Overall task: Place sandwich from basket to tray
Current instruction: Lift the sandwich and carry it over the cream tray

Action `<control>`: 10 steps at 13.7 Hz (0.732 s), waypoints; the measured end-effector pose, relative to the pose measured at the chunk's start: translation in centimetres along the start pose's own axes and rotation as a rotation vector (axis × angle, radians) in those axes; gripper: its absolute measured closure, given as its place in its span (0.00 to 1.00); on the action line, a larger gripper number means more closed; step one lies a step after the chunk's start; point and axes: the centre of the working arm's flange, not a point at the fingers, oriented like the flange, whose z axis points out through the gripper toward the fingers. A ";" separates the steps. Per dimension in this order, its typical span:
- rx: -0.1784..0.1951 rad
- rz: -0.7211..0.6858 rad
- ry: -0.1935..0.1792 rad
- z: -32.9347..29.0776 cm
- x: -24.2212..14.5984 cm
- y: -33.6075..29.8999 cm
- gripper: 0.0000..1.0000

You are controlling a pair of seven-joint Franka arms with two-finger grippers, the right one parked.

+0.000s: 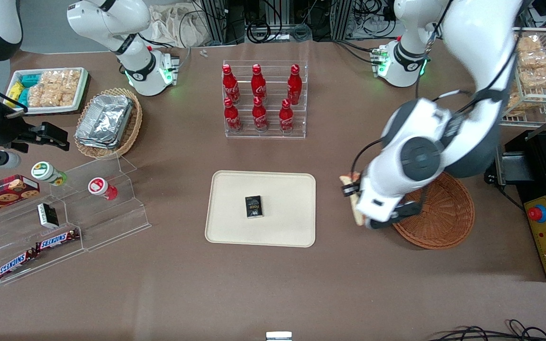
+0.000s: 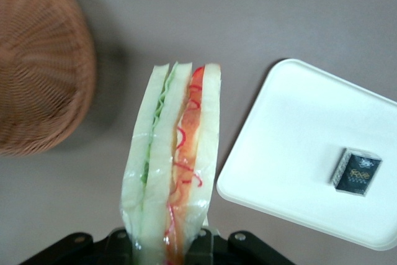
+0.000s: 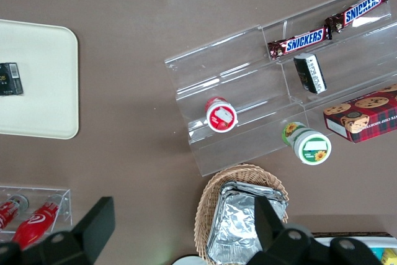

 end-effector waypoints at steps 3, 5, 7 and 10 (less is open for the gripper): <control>-0.006 0.080 0.016 7.4 -0.7 4.9 0.80; -0.014 0.114 0.012 10.6 -1.5 7.1 0.80; -0.011 0.153 0.021 13.2 -2.8 9.0 0.80; 0.026 0.194 0.055 16.7 -4.7 11.2 0.80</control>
